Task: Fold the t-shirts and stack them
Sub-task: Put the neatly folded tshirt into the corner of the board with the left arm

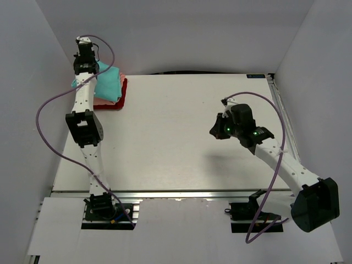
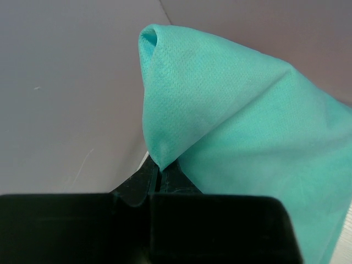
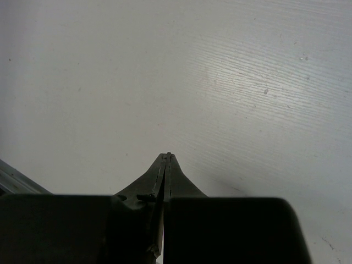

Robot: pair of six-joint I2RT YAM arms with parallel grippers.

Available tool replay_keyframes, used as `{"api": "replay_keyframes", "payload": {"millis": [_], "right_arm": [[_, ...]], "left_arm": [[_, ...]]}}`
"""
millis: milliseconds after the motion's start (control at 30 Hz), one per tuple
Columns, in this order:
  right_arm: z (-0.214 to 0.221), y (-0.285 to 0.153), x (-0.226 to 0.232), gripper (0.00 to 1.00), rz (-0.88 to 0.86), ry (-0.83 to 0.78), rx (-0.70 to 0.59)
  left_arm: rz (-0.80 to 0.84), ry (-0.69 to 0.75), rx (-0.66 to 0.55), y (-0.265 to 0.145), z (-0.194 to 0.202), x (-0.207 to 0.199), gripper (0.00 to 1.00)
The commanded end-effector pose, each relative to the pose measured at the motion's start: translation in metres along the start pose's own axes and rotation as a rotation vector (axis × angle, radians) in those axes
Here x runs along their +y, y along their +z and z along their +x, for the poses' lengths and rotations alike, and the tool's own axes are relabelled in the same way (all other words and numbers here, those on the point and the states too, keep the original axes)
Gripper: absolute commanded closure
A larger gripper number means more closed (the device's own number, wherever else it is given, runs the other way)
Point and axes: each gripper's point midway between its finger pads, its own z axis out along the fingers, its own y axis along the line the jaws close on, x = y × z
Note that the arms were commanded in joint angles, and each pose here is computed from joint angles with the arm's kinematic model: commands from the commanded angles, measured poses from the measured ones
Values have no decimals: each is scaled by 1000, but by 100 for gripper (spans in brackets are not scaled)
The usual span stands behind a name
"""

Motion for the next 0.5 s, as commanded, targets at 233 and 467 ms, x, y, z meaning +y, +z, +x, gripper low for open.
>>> {"api": "replay_keyframes", "payload": {"millis": [233, 467], "right_arm": [[1, 16, 9, 100, -14, 10, 23], [11, 24, 19, 100, -33, 0, 55]], "left_arm": [[-57, 23, 3, 34, 20, 1, 78], [-204, -31, -41, 29, 5, 39, 53]]}}
